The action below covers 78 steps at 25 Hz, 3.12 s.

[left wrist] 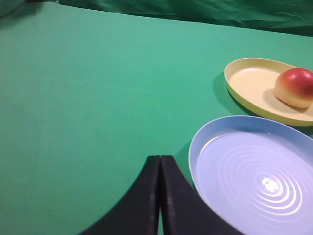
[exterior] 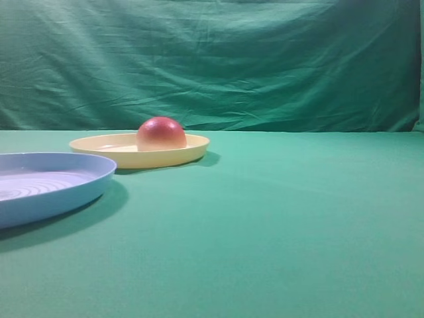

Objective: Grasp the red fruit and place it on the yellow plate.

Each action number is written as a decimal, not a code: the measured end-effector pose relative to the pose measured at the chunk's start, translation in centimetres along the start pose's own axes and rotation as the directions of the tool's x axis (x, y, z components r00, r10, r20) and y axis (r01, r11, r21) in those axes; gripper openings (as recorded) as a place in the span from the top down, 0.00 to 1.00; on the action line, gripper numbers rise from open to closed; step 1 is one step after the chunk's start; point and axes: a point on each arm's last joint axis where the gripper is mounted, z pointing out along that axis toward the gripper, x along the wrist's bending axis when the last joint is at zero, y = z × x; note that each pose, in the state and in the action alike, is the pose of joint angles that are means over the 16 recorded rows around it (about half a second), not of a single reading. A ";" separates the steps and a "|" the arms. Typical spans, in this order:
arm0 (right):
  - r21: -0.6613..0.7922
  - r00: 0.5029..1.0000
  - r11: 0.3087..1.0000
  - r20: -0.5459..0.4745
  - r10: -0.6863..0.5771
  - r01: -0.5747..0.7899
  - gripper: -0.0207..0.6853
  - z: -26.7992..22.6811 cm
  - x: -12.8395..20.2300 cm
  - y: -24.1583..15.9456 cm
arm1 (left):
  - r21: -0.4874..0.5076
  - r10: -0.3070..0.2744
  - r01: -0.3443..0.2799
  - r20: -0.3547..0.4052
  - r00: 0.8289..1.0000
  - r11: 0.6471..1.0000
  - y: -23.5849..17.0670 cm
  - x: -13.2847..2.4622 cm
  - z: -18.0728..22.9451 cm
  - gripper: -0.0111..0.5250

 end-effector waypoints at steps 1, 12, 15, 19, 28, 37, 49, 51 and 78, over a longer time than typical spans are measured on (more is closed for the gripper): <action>-0.004 1.000 1.000 -0.003 0.010 -0.010 0.97 0.1 -0.2 -0.7 | 0.000 0.000 0.000 0.000 1.000 1.000 0.0 0.0 0.0 0.98; -0.059 0.985 0.984 0.023 0.172 -0.171 0.97 0.8 -3.1 -10.4 | 0.000 0.000 0.000 0.000 1.000 1.000 0.0 0.0 0.0 0.98; -0.092 0.981 0.979 0.052 0.187 -0.182 0.97 0.1 -3.6 -13.2 | 0.000 0.000 0.000 0.000 1.000 1.000 0.0 0.0 0.0 0.98; -0.158 0.977 0.973 0.101 0.188 -0.171 0.97 -1.2 -4.0 -16.7 | 0.000 0.000 0.000 0.000 1.000 1.000 0.0 0.0 0.0 0.98; -0.316 0.956 0.943 0.230 0.184 -0.105 0.97 -2.9 -3.5 -24.2 | 0.000 0.000 0.000 0.000 1.000 1.000 0.0 0.0 0.0 0.98; -0.363 0.928 0.924 0.292 0.231 -0.116 0.97 -0.8 -2.5 -30.7 | 0.000 0.000 0.000 0.000 1.000 1.000 0.0 0.0 0.0 0.98; -0.292 0.925 0.940 0.278 0.257 -0.174 0.97 2.7 -1.8 -35.4 | 0.000 0.000 0.000 0.000 1.000 1.000 0.0 0.0 0.0 0.98; -0.285 0.926 0.942 0.276 0.259 -0.178 0.97 2.9 -1.7 -35.7 | 0.000 0.000 0.000 0.000 1.000 1.000 0.0 0.0 0.0 0.98; -0.284 0.928 0.942 0.269 0.258 -0.180 0.97 3.1 -1.7 -35.9 | 0.000 0.000 0.000 0.000 1.000 1.000 0.0 0.0 0.0 0.98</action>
